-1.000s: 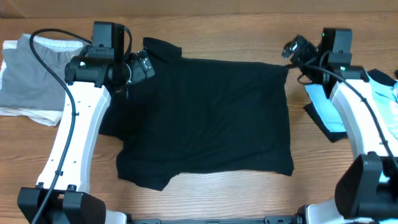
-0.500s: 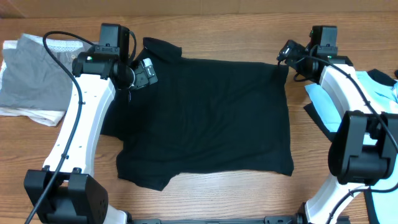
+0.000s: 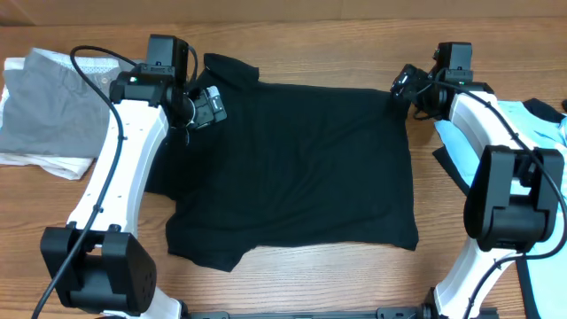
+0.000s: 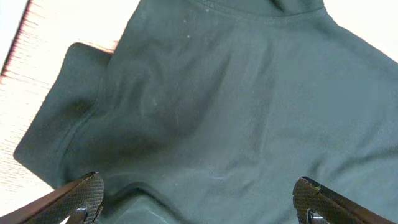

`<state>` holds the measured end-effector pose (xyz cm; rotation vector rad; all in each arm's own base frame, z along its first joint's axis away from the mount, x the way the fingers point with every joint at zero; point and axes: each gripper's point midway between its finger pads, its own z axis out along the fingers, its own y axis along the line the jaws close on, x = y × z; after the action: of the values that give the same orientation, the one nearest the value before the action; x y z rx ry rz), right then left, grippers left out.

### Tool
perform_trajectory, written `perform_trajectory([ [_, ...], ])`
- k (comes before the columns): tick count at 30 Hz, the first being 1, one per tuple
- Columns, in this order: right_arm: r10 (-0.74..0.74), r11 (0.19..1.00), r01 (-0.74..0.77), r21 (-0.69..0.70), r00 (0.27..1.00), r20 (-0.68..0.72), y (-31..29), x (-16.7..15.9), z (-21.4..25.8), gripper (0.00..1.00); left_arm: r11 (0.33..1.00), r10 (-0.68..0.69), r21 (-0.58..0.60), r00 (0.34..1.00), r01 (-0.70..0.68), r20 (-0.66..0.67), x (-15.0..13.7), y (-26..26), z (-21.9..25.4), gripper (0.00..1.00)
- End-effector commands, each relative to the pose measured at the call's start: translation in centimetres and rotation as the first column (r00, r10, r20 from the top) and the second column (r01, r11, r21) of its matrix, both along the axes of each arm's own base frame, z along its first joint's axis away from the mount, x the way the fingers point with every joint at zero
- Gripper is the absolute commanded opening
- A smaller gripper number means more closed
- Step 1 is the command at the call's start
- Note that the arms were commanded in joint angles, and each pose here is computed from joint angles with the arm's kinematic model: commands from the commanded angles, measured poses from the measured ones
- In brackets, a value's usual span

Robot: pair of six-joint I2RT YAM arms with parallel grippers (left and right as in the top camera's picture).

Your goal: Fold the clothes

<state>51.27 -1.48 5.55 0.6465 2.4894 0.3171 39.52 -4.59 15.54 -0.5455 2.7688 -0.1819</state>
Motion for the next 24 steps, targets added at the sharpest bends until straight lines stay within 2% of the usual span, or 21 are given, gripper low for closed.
perform_trajectory([
  [1, 0.012, 1.000, -0.012, 0.010, 1.000, -0.013, 0.1, 0.6, -1.3, 0.90, 1.000, -0.012, -0.012, 1.000, 0.012, -0.008, 0.3, -0.2, -0.3, 1.00],
  [9, 0.016, 0.999, -0.016, 0.050, 1.000, 0.001, 0.7, 1.2, -2.1, 0.87, 1.000, -0.012, -0.010, 1.000, 0.011, -0.016, 0.4, -0.2, -0.6, 1.00],
  [14, 0.012, 0.998, -0.011, 0.054, 1.000, -0.013, 0.7, 1.3, -3.1, 0.72, 1.000, -0.012, -0.009, 1.000, 0.012, -0.015, 0.4, -0.2, -0.6, 1.00],
  [24, -0.003, 0.998, 0.003, 0.064, 1.000, -0.001, 0.6, 1.7, -3.2, 0.56, 1.000, -0.011, -0.007, 1.000, 0.011, -0.013, 0.4, -0.1, -0.6, 1.00],
])
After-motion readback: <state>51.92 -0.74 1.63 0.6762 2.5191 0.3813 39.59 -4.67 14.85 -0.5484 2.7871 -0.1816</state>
